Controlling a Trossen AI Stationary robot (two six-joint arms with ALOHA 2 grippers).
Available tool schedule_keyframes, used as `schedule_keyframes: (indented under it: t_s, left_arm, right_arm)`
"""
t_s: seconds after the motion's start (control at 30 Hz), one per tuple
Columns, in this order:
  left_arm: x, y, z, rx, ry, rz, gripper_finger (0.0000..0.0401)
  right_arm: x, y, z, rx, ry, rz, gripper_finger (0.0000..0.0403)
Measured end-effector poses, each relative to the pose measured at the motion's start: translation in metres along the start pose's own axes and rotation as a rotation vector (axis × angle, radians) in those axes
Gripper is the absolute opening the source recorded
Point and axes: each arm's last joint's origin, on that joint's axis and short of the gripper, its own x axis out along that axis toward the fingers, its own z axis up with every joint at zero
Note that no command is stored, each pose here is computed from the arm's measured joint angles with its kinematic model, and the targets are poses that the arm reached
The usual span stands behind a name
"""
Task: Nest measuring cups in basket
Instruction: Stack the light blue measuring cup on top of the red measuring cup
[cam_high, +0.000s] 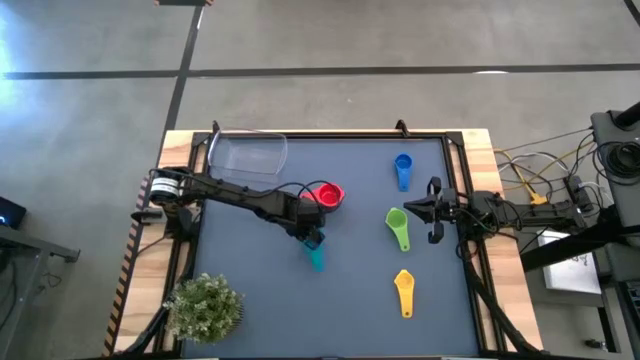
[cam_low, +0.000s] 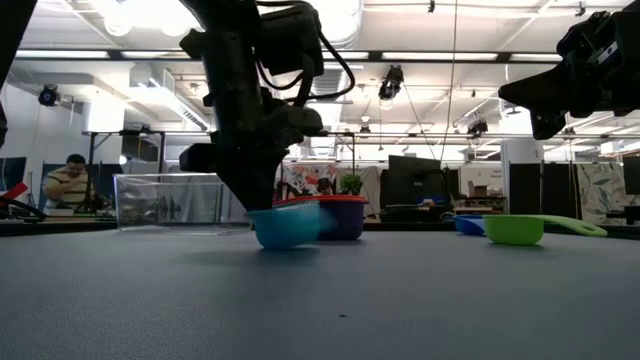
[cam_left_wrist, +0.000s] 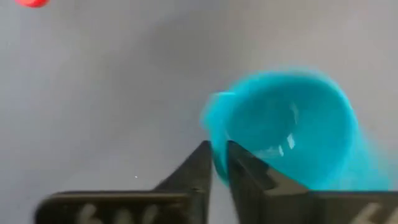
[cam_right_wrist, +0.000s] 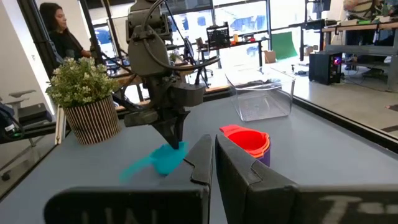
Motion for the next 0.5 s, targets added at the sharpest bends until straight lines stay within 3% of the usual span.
schedule_keyframes:
  t_s: [0.23, 0.5]
  left_arm:
    - [-0.008, -0.007, 0.006, 0.167, -0.002, -0.036, 0.0003]
    - [-0.060, -0.013, 0.048, 0.504, -0.062, 0.001, 0.0002]
  right_arm:
    - [0.000, 0.000, 0.000, 0.000, 0.000, 0.000, 0.0009]
    - [0.000, 0.000, 0.000, 0.000, 0.000, 0.000, 0.0009]
